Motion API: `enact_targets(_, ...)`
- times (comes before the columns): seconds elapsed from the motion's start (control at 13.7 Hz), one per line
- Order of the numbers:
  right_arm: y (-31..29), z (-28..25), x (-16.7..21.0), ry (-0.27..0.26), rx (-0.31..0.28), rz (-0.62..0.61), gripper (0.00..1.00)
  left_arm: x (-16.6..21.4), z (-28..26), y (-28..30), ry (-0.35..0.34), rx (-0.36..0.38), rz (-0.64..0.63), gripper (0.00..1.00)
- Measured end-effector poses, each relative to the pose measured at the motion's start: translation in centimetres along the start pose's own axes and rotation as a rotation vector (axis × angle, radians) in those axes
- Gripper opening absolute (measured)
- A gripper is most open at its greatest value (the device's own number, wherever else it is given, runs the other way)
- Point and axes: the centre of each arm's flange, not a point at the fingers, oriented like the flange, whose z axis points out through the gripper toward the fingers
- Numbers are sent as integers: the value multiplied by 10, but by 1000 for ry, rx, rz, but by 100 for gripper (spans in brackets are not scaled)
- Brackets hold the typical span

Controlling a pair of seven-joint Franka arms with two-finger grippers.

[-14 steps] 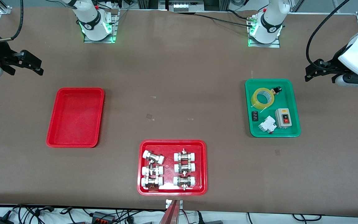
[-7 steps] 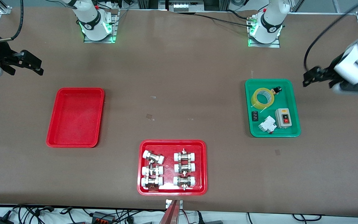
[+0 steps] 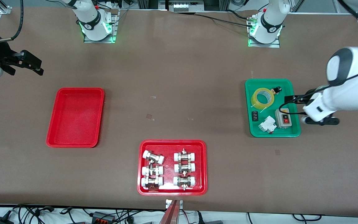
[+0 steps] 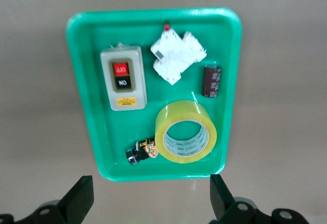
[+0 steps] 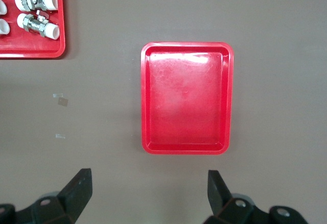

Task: Left arm passes tape to right arm into tray
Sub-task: 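Reach the left gripper down to the yellow tape roll and grasp it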

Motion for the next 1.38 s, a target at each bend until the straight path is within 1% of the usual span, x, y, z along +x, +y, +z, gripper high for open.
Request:
enact_targets(0.15,0,0,0,0,0,0,100,7,51,4,14,2,5,100)
enact_targets(0.29,0,0,0,0,0,0,100,2,104,8,20,4,6,100)
enact_targets(0.44,0,0,0,0,0,0,100,-6,141,8,33,5,1,100)
enact_targets(0.58,0,0,0,0,0,0,100,-12,162,6,20,6,-4,100)
enact_targets(0.87,0,0,0,0,0,0,100,-17,180,5,-18,7,-33,100)
enact_targets(1.02,0,0,0,0,0,0,100,-17,191,5,-40,8,-48,95)
enact_targets(1.09,0,0,0,0,0,0,100,-17,195,5,-48,8,-50,86)
enact_targets(1.24,0,0,0,0,0,0,100,-17,200,5,-61,9,-50,61)
enact_targets(1.38,0,0,0,0,0,0,100,-18,197,5,-92,10,-50,42)
